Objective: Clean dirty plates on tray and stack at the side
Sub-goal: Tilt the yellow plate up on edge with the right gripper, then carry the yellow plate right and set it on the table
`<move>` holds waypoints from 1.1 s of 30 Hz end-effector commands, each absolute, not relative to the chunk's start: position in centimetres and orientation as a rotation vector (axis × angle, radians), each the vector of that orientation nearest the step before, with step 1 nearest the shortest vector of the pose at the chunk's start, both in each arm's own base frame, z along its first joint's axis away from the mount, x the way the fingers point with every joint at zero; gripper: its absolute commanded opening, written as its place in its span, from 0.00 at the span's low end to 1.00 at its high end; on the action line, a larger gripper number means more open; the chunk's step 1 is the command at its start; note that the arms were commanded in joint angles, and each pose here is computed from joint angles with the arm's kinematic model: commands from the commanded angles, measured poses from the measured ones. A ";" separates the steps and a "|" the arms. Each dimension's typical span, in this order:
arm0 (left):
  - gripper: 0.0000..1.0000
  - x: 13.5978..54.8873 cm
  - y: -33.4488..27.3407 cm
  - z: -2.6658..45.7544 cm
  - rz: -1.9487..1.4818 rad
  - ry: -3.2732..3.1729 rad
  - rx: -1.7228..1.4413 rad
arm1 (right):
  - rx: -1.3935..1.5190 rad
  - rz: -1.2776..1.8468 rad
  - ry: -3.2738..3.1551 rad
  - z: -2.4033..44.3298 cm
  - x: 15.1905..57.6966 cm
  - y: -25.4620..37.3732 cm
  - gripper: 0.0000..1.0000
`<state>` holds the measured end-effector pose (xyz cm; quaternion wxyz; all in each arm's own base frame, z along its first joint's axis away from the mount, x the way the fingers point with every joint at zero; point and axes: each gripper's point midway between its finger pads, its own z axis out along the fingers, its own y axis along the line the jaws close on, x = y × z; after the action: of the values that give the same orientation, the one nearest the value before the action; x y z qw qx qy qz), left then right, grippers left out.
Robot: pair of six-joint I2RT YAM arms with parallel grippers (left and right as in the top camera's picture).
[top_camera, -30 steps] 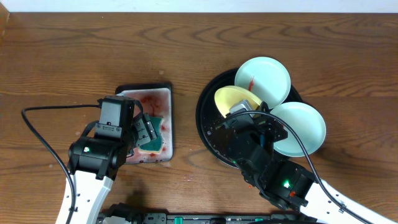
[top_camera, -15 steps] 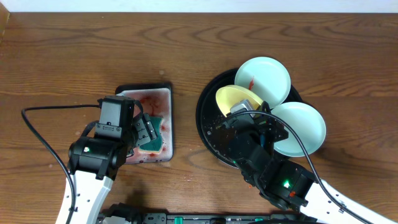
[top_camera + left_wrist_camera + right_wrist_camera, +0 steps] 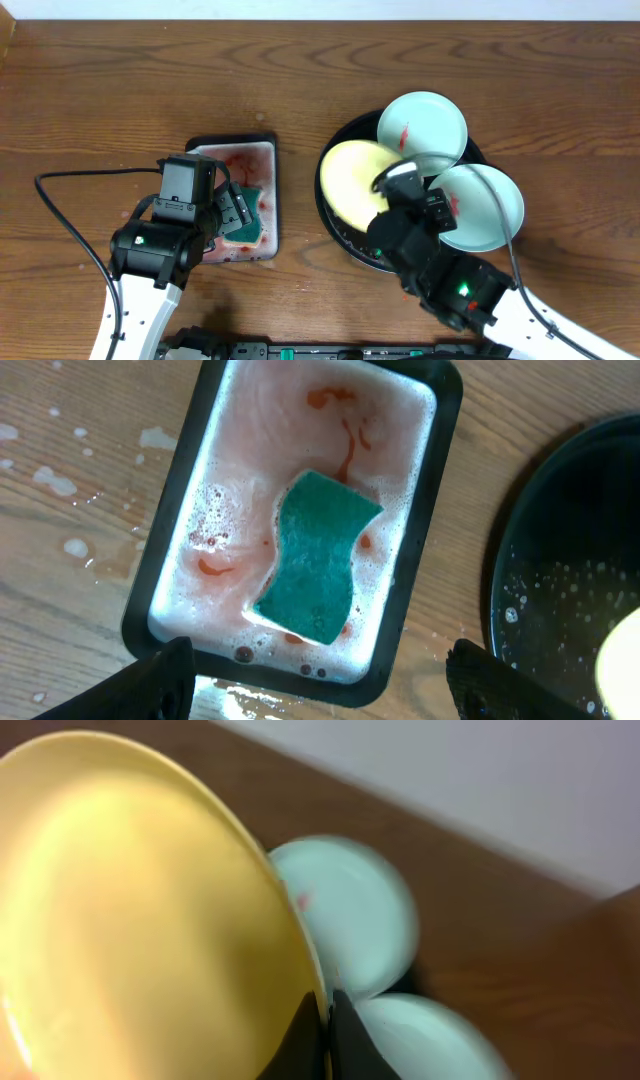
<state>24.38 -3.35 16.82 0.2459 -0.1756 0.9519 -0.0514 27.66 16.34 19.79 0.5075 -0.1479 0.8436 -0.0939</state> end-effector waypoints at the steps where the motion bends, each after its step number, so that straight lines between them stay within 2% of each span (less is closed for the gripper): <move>1: 0.81 24.7 -3.4 17.7 -0.149 2.578 -0.476 | -0.222 0.159 2.201 18.1 27.5 18.3 0.01; 7: 0.81 24.7 -3.4 17.7 -0.149 2.578 -0.476 | -0.022 0.411 2.231 20.0 29.5 14.0 0.01; 11: 0.81 24.7 -3.4 17.7 -0.149 2.578 -0.476 | 0.272 0.489 2.207 20.7 31.4 5.9 0.01; 16: 0.81 24.7 -3.4 17.7 -0.149 2.578 -0.476 | 0.681 0.460 2.129 19.5 31.5 -5.4 0.01; 20: 0.81 24.7 -3.4 17.7 -0.149 2.578 -0.476 | 1.110 0.353 2.014 16.5 29.7 -15.1 0.01; 25: 0.81 24.7 -3.4 17.7 -0.149 2.578 -0.476 | 1.395 0.265 1.946 11.8 27.7 -21.9 0.01; 29: 0.81 24.7 -3.4 17.7 -0.150 2.578 -0.477 | 1.538 0.169 1.970 7.0 26.6 -24.9 0.01; 33: 0.81 24.7 -3.4 17.7 -0.149 2.578 -0.476 | 1.564 0.234 2.018 3.7 27.3 -24.6 0.01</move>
<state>24.38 -3.35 16.79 0.2453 -0.1756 0.9521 -0.0512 26.84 -24.42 4.87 0.2945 0.5781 0.7572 0.0755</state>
